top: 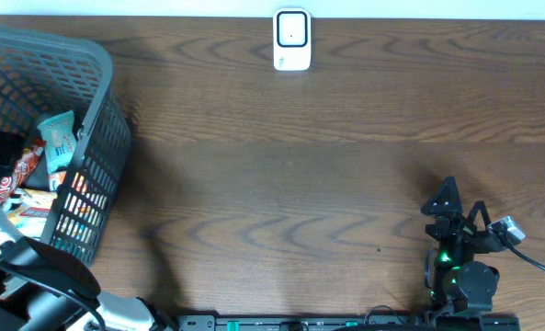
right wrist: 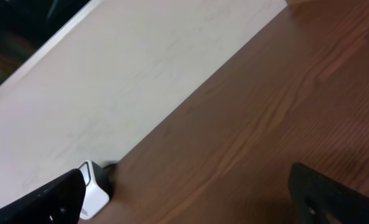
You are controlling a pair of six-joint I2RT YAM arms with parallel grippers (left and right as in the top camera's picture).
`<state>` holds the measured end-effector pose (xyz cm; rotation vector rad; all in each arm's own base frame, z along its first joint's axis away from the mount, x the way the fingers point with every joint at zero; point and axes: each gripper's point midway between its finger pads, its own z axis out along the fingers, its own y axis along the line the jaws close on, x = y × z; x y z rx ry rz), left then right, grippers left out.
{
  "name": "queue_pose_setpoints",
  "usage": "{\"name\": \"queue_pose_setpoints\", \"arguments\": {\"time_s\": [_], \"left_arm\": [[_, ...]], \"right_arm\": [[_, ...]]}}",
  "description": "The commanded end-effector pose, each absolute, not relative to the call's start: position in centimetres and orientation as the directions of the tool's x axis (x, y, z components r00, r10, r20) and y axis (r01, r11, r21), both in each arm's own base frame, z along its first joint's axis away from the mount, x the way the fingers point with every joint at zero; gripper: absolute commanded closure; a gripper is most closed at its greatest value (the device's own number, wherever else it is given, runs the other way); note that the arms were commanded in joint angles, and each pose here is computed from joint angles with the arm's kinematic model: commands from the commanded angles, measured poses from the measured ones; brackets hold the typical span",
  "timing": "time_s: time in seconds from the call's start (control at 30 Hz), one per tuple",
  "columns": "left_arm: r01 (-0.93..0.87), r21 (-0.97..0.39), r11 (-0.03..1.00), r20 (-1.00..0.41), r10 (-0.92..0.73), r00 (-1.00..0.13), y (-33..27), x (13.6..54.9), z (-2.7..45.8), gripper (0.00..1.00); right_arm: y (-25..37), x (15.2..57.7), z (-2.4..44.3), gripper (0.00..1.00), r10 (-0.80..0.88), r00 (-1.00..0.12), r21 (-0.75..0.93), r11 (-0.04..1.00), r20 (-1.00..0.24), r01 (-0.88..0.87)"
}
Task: Scan the item barcode
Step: 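Reach the left gripper into the basket and grasp the snack bag, then lift the snack bag out and place it on the table center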
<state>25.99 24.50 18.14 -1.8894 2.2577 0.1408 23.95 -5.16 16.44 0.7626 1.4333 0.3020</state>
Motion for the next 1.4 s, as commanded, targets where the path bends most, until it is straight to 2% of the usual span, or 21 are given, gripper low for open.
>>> {"name": "queue_pose_setpoints", "arguments": {"time_s": [0.0,0.13,0.37,0.57,0.6,0.7,0.77,0.8,1.0,1.2,1.37], "left_arm": [[-0.977,-0.028,0.209,-0.169,-0.965,-0.202,23.8,25.4,15.2,0.05],[-0.978,-0.003,0.209,-0.136,-0.969,-0.206,23.1,24.6,10.5,0.02],[-0.977,0.034,0.209,-0.089,-0.973,-0.211,21.6,22.9,6.2,0.02],[-0.978,0.009,0.209,-0.121,-0.971,-0.208,21.3,22.6,2.4,0.04],[-0.978,0.008,0.209,-0.124,-0.970,-0.208,21.2,22.4,1.9,0.12],[-0.978,0.016,0.208,-0.113,-0.972,-0.208,20.5,21.6,0.4,0.61],[-0.978,0.023,0.209,-0.105,-0.972,-0.210,20.2,21.2,0.0,0.88],[-0.978,0.022,0.209,-0.106,-0.972,-0.210,20.2,21.3,0.0,0.92],[-0.975,-0.045,0.218,-0.195,-0.959,-0.206,21.7,23.0,4.1,0.92],[-0.941,-0.190,0.280,-0.412,-0.893,-0.183,23.7,25.3,13.8,0.92],[-0.878,-0.346,0.332,-0.621,-0.782,-0.051,23.8,25.3,23.7,0.92]], "right_arm": [[-5.2,23.9,16.4,0.01,0.616,0.152,0.633,0.732,-0.773,0.254],[-5.2,23.9,16.4,0.01,0.616,0.152,0.633,0.732,-0.773,0.254],[-5.2,23.9,16.4,0.01,0.616,0.152,0.633,0.732,-0.773,0.254],[-5.2,23.9,16.4,0.01,0.616,0.152,0.633,0.732,-0.773,0.254],[-5.2,23.9,16.4,0.01,0.616,0.152,0.632,0.732,-0.773,0.255],[-5.2,23.9,16.4,0.01,0.616,0.152,0.633,0.732,-0.773,0.254],[-5.2,23.9,16.4,0.01,0.616,0.152,0.633,0.731,-0.773,0.254],[-5.2,23.9,16.4,0.01,0.616,0.152,0.633,0.731,-0.773,0.254],[-5.2,23.9,16.4,0.01,0.616,0.152,0.633,0.732,-0.773,0.254],[-5.2,23.9,16.4,0.01,0.616,0.152,0.633,0.732,-0.773,0.254],[-5.2,23.9,16.4,0.01,0.616,0.152,0.633,0.731,-0.773,0.254]]}}
